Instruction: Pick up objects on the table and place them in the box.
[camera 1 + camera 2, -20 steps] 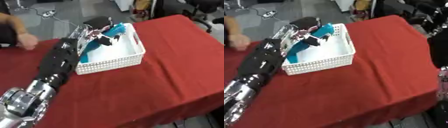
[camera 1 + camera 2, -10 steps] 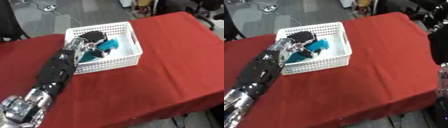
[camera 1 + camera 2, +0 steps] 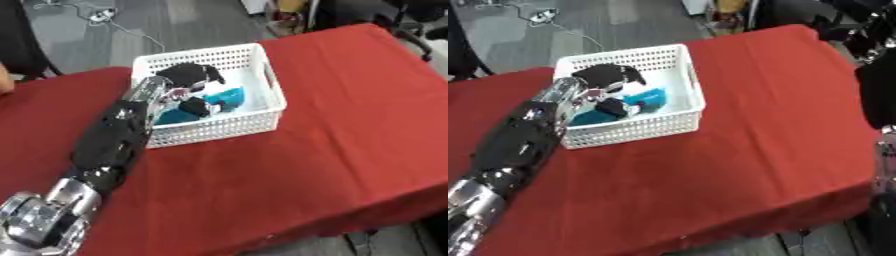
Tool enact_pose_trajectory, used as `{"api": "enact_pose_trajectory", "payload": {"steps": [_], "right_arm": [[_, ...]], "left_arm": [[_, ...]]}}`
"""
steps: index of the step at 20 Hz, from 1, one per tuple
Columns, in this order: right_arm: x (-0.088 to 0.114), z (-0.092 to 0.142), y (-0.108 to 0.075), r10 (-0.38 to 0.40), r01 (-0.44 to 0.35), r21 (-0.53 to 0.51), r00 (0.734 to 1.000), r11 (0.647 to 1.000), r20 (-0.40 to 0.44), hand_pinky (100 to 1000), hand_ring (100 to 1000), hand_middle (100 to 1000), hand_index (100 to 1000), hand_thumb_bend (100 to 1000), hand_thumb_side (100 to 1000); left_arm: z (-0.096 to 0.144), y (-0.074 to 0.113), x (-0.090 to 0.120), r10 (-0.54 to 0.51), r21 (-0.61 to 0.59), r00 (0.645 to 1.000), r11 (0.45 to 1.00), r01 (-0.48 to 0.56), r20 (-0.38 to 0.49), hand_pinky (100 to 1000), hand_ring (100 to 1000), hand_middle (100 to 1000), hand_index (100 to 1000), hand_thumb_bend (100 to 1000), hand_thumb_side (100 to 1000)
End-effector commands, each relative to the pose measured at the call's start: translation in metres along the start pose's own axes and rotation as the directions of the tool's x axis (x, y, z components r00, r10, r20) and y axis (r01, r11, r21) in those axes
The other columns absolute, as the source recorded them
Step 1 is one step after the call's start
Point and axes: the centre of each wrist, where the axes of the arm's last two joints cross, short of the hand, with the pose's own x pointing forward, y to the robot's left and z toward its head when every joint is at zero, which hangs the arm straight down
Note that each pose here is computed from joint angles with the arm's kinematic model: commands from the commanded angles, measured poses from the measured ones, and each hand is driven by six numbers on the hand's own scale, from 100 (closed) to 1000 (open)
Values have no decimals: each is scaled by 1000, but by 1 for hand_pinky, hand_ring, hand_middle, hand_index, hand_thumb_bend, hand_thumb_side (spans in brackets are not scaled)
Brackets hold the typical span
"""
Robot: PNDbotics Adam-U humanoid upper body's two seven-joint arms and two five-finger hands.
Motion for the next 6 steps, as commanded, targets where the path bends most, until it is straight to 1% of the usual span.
{"api": "enact_pose_trajectory", "payload": {"steps": [1, 3, 5, 6], "right_arm": [[7, -6, -1, 20, -21, 24, 1000, 1000, 19, 699, 860, 903, 1000, 100, 1000], [6, -6, -1, 21, -21, 24, 1000, 999, 17, 699, 859, 903, 1000, 100, 1000], [6, -5, -1, 22, -22, 25, 1000, 999, 16, 698, 859, 902, 1000, 100, 1000], [6, -5, -1, 22, -22, 26, 1000, 999, 15, 698, 859, 902, 1000, 100, 1000]], "left_arm": [[4, 17, -11, -30, 44, 999, 999, 31, -22, 746, 804, 856, 902, 183, 861], [4, 18, -12, -31, 51, 999, 998, 32, -26, 766, 810, 860, 906, 199, 919], [5, 21, -13, -36, 59, 999, 998, 37, -29, 776, 810, 857, 908, 215, 921], [5, 23, -14, -40, 65, 999, 997, 42, -31, 777, 810, 857, 909, 332, 848]]}}
